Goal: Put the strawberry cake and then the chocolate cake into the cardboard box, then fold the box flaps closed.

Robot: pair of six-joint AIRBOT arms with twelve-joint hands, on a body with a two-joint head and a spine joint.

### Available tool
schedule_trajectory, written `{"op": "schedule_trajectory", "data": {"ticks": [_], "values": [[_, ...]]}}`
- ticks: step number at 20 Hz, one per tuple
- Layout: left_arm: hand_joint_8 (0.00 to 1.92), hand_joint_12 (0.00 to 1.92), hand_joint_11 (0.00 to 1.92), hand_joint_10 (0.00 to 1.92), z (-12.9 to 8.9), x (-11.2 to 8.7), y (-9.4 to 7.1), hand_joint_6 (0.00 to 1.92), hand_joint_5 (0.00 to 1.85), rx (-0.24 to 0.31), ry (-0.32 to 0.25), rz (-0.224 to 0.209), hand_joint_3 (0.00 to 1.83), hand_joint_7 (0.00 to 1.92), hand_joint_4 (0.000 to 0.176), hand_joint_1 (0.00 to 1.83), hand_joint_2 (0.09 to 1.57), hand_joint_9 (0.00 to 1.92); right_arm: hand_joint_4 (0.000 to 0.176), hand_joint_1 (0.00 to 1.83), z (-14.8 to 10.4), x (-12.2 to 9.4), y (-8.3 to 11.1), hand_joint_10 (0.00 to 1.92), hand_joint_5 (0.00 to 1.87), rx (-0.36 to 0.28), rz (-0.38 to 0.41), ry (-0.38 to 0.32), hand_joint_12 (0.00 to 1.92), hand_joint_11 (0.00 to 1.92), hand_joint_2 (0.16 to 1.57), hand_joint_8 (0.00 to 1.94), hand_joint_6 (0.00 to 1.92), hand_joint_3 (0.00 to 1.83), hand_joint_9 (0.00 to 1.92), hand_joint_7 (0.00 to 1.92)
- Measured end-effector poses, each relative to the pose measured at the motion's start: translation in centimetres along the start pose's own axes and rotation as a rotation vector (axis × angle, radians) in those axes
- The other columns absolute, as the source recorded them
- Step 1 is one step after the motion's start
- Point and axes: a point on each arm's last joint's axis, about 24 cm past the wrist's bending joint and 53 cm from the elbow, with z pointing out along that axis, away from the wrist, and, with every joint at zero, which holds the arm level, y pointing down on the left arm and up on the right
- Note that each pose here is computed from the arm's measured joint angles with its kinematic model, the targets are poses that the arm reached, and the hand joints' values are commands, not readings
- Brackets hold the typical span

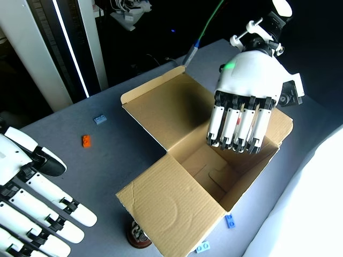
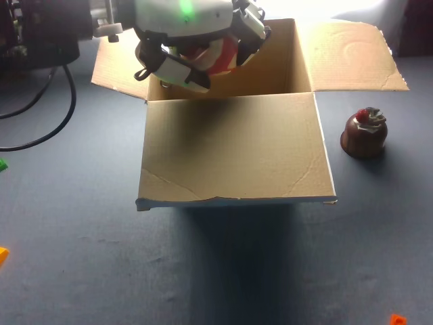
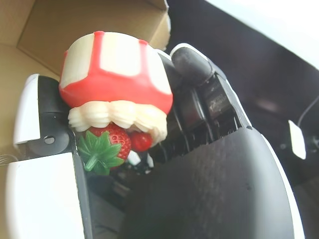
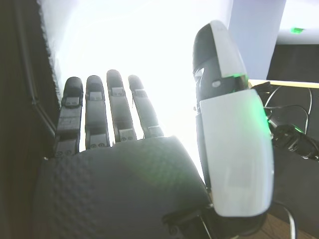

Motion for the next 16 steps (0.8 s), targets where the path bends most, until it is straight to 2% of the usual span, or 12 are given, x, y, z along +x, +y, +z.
{"op": "schedule_trajectory", "data": {"ticks": [2, 3, 4, 5, 6, 7, 9, 10, 12, 13, 14, 16], "values": [[1.49, 1.82, 0.34, 1.46, 0.04, 0.24, 0.14, 1.29, 0.68, -0.001, 0.001, 0.006, 0.00, 0.76, 0.000, 1.16, 1.25, 0.53, 0.000, 0.70, 0.00, -0.10, 0.03, 0.00, 0.05, -0.001, -0.001, -0.004, 0.12, 0.00, 1.11, 0.00, 0.00, 0.00, 0.06, 0.10], [1.48, 1.78, 0.36, 1.41, 0.10, 0.37, 0.23, 1.29, 0.68, -0.006, 0.001, 0.004, 0.00, 0.77, 0.000, 1.16, 1.25, 0.53, 0.000, 0.68, 0.00, -0.10, 0.04, 0.00, 0.04, -0.002, -0.002, -0.004, 0.04, 0.00, 1.12, 0.00, 0.00, 0.00, 0.03, 0.07], [1.16, 1.71, 0.35, 1.32, 0.18, 0.55, 0.14, 0.81, 0.59, -0.003, 0.003, 0.001, 0.00, 0.58, 0.000, 1.10, 1.16, 0.52, 0.000, 0.70, 0.00, -0.10, 0.03, 0.01, 0.05, -0.001, -0.002, -0.004, 0.03, 0.01, 1.11, 0.01, 0.01, 0.00, 0.05, 0.09], [0.97, 1.61, 0.35, 1.21, 0.17, 0.64, 0.17, 0.50, 0.61, -0.004, 0.004, -0.001, 0.00, 0.57, 0.000, 1.05, 1.11, 0.53, 0.000, 0.70, 0.00, -0.11, 0.02, 0.01, 0.05, -0.001, -0.001, -0.005, 0.16, 0.00, 1.11, 0.01, 0.00, 0.00, 0.06, 0.10], [0.81, 1.55, 0.34, 1.13, 0.22, 0.68, 0.12, 0.30, 0.65, -0.003, 0.004, 0.001, 0.00, 0.59, 0.000, 1.02, 1.09, 0.53, 0.000, 0.68, 0.00, -0.11, 0.02, 0.01, 0.04, -0.001, -0.001, -0.004, 0.19, 0.00, 1.11, 0.01, 0.00, 0.00, 0.06, 0.09], [0.55, 1.46, 0.31, 0.95, 0.26, 0.68, 0.09, 0.19, 0.63, -0.003, 0.003, 0.002, 0.00, 0.63, 0.000, 0.89, 1.10, 0.54, 0.000, 0.67, 0.00, -0.11, 0.04, 0.00, 0.04, -0.002, -0.002, -0.005, 0.20, 0.00, 1.11, 0.00, 0.00, 0.00, 0.05, 0.09], [0.11, 1.25, 0.26, 0.42, 0.27, 0.69, 0.11, 0.04, 0.57, -0.004, 0.004, 0.009, 0.00, 0.69, 0.000, 0.69, 1.09, 0.63, 0.000, 0.66, 0.00, -0.11, 0.03, 0.00, 0.01, -0.001, -0.001, -0.005, 0.13, 0.00, 1.12, 0.00, 0.00, 0.00, 0.03, 0.07], [0.04, 1.16, 0.27, 0.27, 0.27, 0.67, 0.22, 0.01, 0.55, -0.009, 0.003, 0.009, 0.00, 0.68, 0.000, 0.63, 1.09, 0.66, 0.000, 0.67, 0.00, -0.11, 0.03, 0.00, 0.01, -0.001, -0.002, -0.005, 0.13, 0.00, 1.12, 0.00, 0.00, 0.00, 0.03, 0.08], [0.00, 1.01, 0.27, 0.07, 0.27, 0.59, 0.27, 0.00, 0.42, -0.011, -0.001, 0.008, 0.00, 0.57, 0.000, 0.51, 1.05, 0.64, 0.000, 0.69, 0.00, -0.11, 0.03, 0.01, 0.03, -0.001, -0.002, -0.005, 0.28, 0.00, 1.11, 0.00, 0.01, 0.00, 0.06, 0.09], [0.00, 0.99, 0.25, 0.04, 0.26, 0.53, 0.35, 0.00, 0.37, -0.014, -0.003, 0.004, 0.00, 0.53, 0.008, 0.48, 1.04, 0.61, 0.000, 0.65, 0.00, -0.11, 0.03, 0.00, 0.01, -0.001, -0.002, -0.005, 0.21, 0.00, 1.12, 0.00, 0.00, 0.00, 0.04, 0.07], [0.00, 1.00, 0.21, 0.01, 0.23, 0.50, 0.43, 0.00, 0.30, -0.017, -0.004, 0.002, 0.00, 0.46, 0.026, 0.45, 1.02, 0.57, 0.000, 0.63, 0.00, -0.11, 0.03, 0.00, 0.00, -0.001, -0.002, -0.005, 0.10, 0.00, 1.13, 0.01, 0.00, 0.01, 0.02, 0.05], [0.00, 1.00, 0.17, 0.00, 0.23, 0.47, 0.47, 0.00, 0.23, -0.018, -0.005, 0.001, 0.00, 0.41, 0.046, 0.42, 0.99, 0.53, 0.000, 0.68, 0.00, -0.11, 0.03, 0.01, 0.02, -0.001, -0.002, -0.005, 0.17, 0.00, 1.11, 0.01, 0.00, 0.00, 0.04, 0.08]]}}
